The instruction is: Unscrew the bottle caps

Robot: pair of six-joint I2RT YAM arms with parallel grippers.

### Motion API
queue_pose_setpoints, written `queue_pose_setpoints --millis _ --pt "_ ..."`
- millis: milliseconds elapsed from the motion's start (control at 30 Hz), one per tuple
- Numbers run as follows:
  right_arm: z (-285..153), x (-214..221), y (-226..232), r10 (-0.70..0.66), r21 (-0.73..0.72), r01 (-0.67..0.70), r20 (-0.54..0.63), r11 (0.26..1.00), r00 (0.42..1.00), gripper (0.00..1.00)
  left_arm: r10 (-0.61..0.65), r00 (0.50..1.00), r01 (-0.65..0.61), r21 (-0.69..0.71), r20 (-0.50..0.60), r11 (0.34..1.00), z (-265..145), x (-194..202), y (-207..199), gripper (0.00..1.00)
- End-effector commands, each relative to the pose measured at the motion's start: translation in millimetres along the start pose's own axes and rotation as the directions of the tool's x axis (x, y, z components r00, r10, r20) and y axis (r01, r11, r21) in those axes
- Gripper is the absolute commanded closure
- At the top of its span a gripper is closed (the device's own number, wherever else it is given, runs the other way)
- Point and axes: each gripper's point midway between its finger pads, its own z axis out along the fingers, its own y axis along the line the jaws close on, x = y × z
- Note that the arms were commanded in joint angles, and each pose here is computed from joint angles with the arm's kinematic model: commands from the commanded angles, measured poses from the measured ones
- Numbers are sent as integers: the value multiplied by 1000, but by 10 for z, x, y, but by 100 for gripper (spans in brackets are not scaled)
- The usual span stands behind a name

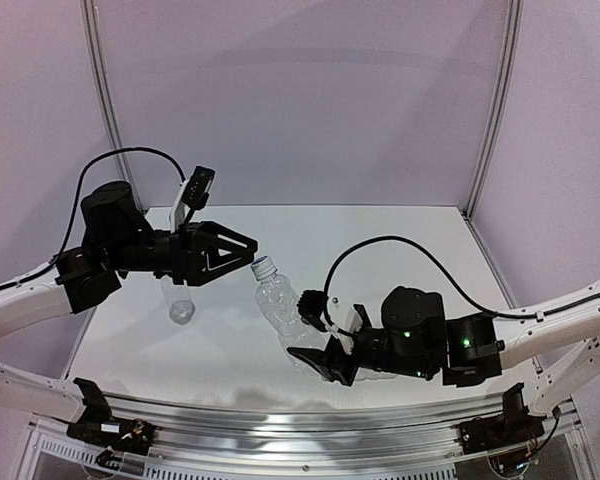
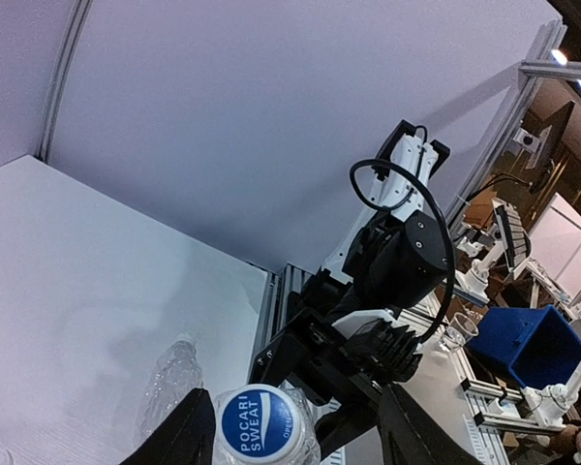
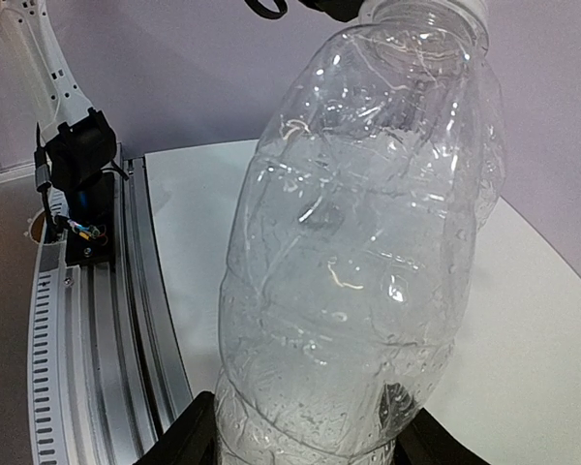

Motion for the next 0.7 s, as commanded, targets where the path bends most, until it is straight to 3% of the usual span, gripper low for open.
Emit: queue_pose_setpoints --millis 0,267,400,667 --pt "-78 -129 23 -6 1 6 43 1000 999 61 27 1000 -27 37 -3 999 52 -64 -85 43" --pt "-66 -122 65 -17 -2 17 34 1000 999 62 16 1000 -15 13 -20 1000 125 -35 5 42" --pt "-74 -134 40 -16 11 16 38 1000 999 62 15 999 -15 21 -40 1000 176 2 4 51" --pt "-68 -131 -38 -8 57 6 39 998 999 62 31 998 -29 29 -57 999 189 27 -30 54"
